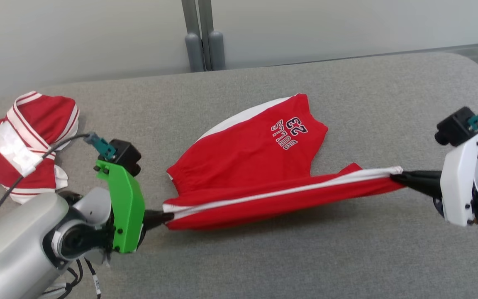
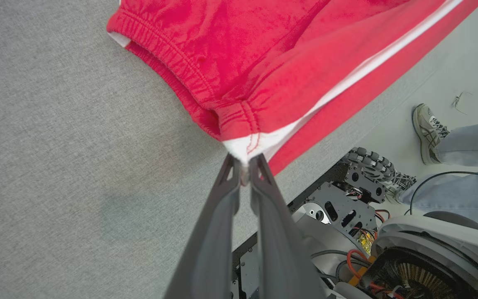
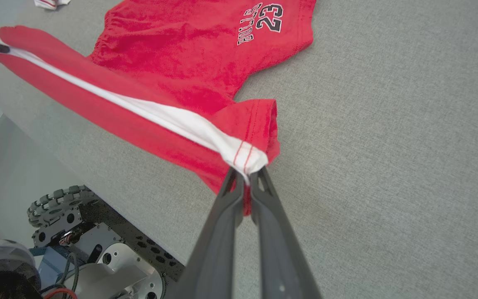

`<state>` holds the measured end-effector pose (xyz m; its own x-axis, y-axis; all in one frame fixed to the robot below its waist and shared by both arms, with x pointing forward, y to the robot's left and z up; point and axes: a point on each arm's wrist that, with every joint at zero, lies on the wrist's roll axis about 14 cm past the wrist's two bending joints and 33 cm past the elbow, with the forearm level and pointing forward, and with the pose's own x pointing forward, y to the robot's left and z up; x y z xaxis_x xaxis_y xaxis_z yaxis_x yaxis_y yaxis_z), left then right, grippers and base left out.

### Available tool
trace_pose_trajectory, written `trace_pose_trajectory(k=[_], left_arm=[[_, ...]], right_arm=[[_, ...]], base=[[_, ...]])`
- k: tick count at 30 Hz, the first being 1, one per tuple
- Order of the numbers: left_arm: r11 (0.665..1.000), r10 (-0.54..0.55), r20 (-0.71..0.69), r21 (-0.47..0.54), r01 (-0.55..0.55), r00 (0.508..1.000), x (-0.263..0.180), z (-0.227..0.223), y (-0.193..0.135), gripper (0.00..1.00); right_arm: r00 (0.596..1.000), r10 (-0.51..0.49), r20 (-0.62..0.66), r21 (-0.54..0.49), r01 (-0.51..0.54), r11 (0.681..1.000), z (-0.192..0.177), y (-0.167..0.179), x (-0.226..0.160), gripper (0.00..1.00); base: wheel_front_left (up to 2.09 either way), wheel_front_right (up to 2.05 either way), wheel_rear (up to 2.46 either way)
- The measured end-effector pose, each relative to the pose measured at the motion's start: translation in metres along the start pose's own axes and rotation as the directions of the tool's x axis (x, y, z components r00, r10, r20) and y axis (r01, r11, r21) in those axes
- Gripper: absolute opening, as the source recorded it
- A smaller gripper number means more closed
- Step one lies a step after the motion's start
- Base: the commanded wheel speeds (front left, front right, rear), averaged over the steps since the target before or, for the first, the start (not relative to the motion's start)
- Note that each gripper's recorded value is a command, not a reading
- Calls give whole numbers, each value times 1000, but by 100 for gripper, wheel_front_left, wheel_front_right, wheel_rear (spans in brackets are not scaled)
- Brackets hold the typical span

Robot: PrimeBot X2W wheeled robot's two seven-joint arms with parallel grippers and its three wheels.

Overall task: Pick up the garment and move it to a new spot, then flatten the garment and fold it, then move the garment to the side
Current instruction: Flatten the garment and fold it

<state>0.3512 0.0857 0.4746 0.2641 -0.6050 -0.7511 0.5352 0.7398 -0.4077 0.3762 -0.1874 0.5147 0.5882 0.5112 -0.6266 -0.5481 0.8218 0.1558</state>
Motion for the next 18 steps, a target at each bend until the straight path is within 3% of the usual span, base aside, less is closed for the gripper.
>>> trace_pose_trajectory(k=[10, 18], left_arm=[[997, 3, -35, -79, -6, 999, 11, 41, 35, 0], [988, -19, -30, -156, 14, 999, 29, 77, 60, 0]], right_arm=[[997, 42, -59, 158, -32, 987, 48, -31, 57, 0], [989, 36, -142, 213, -5, 977, 84, -67, 114, 0]], base=[[0, 0, 0], [0, 0, 0]])
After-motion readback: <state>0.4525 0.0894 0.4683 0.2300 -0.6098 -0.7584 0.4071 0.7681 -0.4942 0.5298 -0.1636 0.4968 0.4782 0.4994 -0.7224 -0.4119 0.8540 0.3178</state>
